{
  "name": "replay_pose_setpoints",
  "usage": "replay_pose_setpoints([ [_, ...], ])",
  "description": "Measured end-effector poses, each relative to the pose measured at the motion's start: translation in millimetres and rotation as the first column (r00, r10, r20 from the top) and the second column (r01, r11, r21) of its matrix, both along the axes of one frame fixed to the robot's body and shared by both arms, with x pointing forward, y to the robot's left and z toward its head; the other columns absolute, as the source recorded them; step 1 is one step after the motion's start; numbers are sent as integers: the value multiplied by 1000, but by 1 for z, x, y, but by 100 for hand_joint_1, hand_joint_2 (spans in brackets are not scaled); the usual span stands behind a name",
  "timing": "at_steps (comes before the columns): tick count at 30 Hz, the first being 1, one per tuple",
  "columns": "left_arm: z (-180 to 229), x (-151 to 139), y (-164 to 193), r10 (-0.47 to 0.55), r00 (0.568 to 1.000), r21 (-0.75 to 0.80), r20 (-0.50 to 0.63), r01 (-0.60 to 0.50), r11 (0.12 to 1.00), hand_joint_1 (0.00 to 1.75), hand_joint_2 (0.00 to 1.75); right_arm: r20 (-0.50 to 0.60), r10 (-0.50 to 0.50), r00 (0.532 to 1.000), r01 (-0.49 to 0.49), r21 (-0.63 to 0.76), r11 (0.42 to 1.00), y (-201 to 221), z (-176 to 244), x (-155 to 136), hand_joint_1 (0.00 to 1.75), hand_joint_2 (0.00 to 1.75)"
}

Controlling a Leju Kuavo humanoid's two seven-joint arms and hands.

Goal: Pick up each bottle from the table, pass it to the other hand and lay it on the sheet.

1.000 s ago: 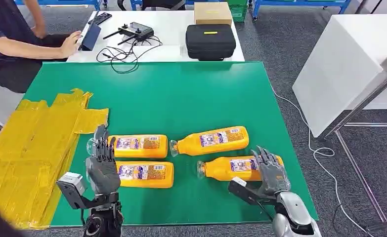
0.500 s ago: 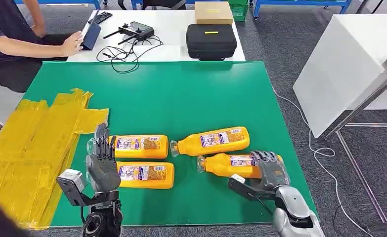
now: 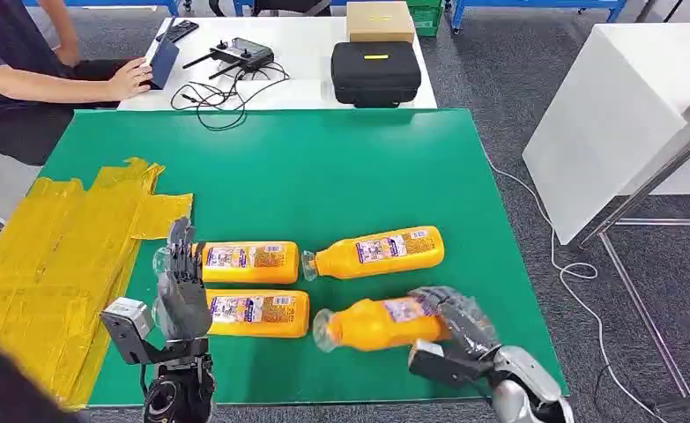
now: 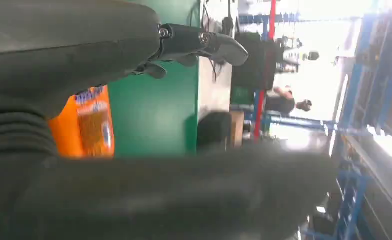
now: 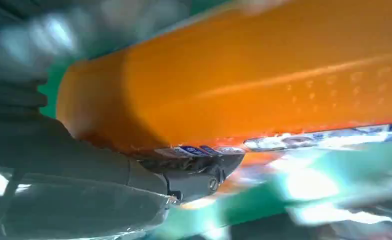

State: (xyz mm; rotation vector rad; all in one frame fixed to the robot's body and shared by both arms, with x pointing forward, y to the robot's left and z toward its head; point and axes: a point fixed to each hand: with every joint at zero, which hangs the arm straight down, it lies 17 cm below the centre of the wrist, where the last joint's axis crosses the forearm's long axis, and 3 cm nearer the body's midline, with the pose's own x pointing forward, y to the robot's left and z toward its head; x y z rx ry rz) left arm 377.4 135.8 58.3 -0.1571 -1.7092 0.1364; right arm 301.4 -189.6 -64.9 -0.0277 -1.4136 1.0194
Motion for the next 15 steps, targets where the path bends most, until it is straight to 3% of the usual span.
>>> replay_pose_setpoints([
  [2,-1,1,7,15,1000,-1,-2,-15,1000,0,175,89,-43,995,30,136,990,7,47,15,175,175],
  [6,2,3,16,39,999,-4,8,-39,999,0,175,206,-96,974,42,252,967,3,103,30,175,175],
  [10,10,0,30,75,996,-26,42,-74,997,0,175,294,-125,948,76,173,982,3,114,39,175,175],
  [15,12,-8,38,87,995,-47,55,-84,995,0,175,326,-109,939,73,121,990,15,113,45,175,175],
])
